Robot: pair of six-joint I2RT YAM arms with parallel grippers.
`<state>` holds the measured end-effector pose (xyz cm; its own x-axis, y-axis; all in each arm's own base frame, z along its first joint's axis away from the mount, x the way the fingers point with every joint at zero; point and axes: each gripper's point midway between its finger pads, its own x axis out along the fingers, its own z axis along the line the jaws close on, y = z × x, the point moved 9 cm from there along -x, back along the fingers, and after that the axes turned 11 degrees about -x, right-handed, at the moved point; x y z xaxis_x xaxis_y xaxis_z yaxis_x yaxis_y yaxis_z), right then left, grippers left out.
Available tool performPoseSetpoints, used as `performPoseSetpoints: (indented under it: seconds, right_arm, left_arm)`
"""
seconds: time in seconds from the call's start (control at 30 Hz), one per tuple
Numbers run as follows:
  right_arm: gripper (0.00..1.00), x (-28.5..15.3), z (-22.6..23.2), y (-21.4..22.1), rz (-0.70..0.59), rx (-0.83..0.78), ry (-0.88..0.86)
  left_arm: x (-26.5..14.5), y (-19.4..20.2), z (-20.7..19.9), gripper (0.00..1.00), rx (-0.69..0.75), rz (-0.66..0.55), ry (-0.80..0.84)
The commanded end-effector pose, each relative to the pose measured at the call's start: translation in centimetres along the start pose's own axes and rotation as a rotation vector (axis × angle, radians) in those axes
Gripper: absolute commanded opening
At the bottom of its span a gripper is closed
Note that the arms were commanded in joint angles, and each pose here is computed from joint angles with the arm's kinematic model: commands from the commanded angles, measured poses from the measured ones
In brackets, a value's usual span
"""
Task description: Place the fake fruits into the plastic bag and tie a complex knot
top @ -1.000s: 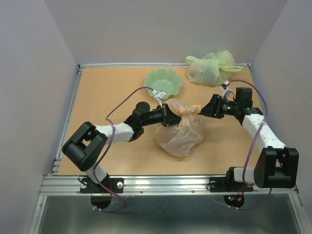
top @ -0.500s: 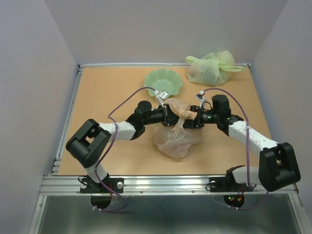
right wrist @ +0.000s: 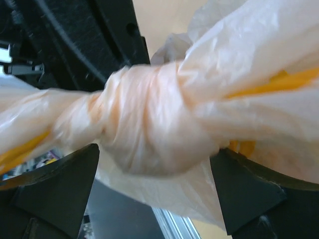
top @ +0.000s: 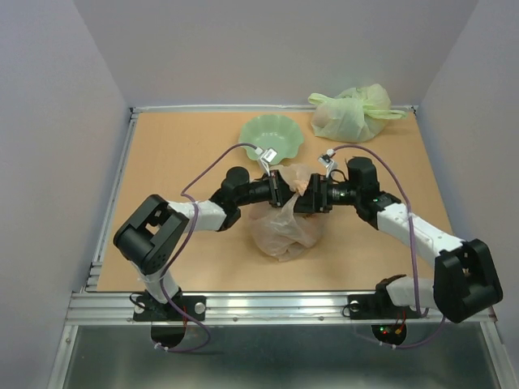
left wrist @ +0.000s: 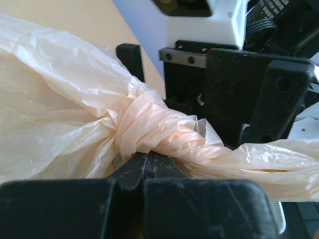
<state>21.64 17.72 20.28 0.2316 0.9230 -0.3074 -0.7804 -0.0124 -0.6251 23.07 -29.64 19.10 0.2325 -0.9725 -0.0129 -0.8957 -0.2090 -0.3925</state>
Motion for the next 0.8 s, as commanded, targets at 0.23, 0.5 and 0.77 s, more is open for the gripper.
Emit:
performPoseSetpoints:
  seconds: [0.23,0.5,0.77]
  right_arm:
    - [0.87,-8.1,1.3,-1.4,-0.119,-0.224,0.189]
    - [0.63,-6.7,0.9,-3.0,-0.113,-0.255,0.042]
    - [0.55,-3.9,1.5,-3.1,-0.105,-0.241,-0.002]
  left_arm:
    - [0.3,-1.2,-2.0,0.0,0.072,-0.007,0.118]
    - [0.5,-1.4,-1.8,0.0,0.066,-0.01,0.097]
    - [0.9,-1.3,-1.4,0.0,0.056,-0.011,0.071]
